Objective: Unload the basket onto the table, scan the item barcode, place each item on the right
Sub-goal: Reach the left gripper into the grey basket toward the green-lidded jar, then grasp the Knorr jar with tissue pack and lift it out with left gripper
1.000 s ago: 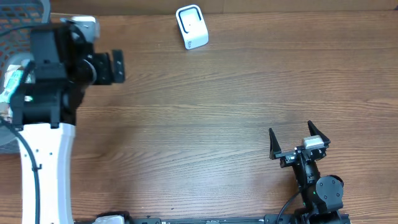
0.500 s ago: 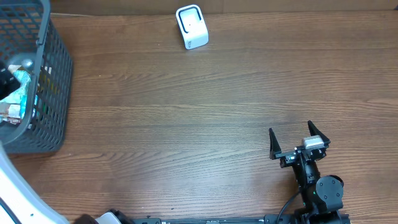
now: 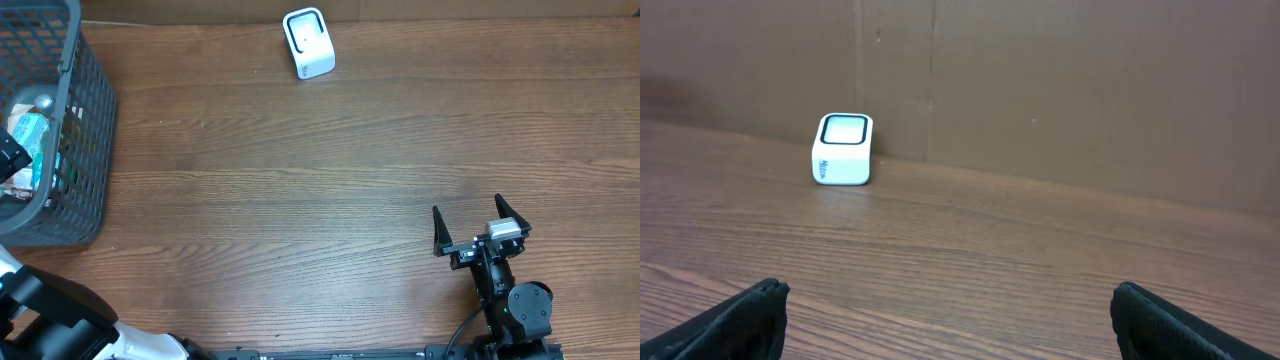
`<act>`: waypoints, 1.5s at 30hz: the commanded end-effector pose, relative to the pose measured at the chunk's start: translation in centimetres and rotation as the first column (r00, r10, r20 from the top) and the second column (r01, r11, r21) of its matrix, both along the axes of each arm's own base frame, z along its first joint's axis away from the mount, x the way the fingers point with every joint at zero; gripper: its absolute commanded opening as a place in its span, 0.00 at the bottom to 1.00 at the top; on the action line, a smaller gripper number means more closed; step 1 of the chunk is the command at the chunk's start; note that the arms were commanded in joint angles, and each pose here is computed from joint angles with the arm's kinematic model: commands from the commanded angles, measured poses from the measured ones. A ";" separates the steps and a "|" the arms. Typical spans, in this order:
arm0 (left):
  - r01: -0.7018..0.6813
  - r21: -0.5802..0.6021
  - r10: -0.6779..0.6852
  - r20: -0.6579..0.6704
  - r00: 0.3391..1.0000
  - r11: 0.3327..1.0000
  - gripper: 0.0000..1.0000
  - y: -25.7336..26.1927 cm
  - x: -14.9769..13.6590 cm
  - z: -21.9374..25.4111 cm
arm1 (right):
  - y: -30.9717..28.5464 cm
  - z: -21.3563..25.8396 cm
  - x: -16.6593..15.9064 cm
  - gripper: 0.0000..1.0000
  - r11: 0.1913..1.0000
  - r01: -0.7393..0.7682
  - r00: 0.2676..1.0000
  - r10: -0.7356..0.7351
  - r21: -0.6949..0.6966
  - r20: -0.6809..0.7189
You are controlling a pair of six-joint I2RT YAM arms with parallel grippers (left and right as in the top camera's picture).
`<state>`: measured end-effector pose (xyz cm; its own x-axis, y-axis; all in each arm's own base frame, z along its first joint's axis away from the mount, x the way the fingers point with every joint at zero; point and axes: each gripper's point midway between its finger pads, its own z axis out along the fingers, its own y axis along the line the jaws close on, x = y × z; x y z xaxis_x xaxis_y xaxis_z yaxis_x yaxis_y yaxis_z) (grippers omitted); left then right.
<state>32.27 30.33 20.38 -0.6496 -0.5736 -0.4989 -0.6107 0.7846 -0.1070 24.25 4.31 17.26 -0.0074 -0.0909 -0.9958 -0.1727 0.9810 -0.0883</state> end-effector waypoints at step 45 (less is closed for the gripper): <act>0.197 -0.143 -0.214 -0.116 0.970 0.970 0.49 -0.5 4.8 -7.6 | 0.1 -0.2 0.0 1.00 1.000 -0.002 1.000 0.002 -0.001 0.002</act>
<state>35.69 27.69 9.04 -0.8463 -0.4708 -0.2494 -0.4296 0.8799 -0.2031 24.25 4.31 17.26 -0.0075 -0.0909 -0.9958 -0.1723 0.9811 -0.0883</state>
